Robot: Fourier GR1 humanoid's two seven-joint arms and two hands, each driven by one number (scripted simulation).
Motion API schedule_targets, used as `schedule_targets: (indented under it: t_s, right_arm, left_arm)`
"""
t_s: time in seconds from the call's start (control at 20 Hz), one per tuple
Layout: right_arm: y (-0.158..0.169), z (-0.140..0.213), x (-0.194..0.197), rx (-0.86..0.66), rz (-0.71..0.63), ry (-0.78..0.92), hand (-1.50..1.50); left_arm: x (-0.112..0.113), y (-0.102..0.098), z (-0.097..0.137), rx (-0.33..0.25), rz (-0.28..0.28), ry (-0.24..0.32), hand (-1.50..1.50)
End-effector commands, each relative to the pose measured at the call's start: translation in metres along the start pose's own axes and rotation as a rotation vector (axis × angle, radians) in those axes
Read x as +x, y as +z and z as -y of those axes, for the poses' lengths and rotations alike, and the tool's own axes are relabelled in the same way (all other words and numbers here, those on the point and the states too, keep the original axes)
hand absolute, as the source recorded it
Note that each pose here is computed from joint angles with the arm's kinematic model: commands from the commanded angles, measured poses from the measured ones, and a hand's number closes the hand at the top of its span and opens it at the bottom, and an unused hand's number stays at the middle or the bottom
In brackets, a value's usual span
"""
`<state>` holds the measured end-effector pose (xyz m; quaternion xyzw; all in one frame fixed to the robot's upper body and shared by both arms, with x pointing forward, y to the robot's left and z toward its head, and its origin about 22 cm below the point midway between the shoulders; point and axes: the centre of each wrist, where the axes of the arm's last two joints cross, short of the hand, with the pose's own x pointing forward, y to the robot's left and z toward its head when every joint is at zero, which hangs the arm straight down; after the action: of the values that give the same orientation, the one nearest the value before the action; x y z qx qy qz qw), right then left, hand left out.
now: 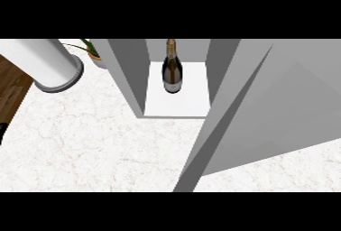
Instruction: Pick up the wine, place it into the cabinet and close the cabinet
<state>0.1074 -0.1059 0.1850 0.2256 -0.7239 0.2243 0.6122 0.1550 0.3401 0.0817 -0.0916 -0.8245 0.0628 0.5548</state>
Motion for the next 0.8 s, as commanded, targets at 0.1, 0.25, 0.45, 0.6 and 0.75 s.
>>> schedule_targets:
  t_s: [0.1,0.25,0.45,0.6,0.75]
  right_arm:
    - [-0.022,-0.046,0.002,0.108,0.098,0.026,1.5]
    - [-0.042,-0.041,0.004,0.068,0.101,0.061,1.5]
    - [-0.059,-0.036,0.014,0.099,0.075,0.045,1.5]
    - [-0.067,-0.037,0.02,0.086,0.095,0.025,1.5]
    - [-0.085,-0.031,0.031,0.081,0.095,0.001,1.5]
  left_arm:
    - [-0.004,-0.011,0.001,-0.014,-0.009,0.039,-1.5]
    - [0.006,-0.012,0.01,-0.023,-0.014,0.067,-1.5]
    - [0.012,-0.029,0.014,-0.039,-0.013,0.075,-1.5]
    - [-0.009,-0.018,0.012,-0.044,-0.03,0.093,-1.5]
    - [0.0,-0.031,0.014,-0.03,-0.011,0.08,-1.5]
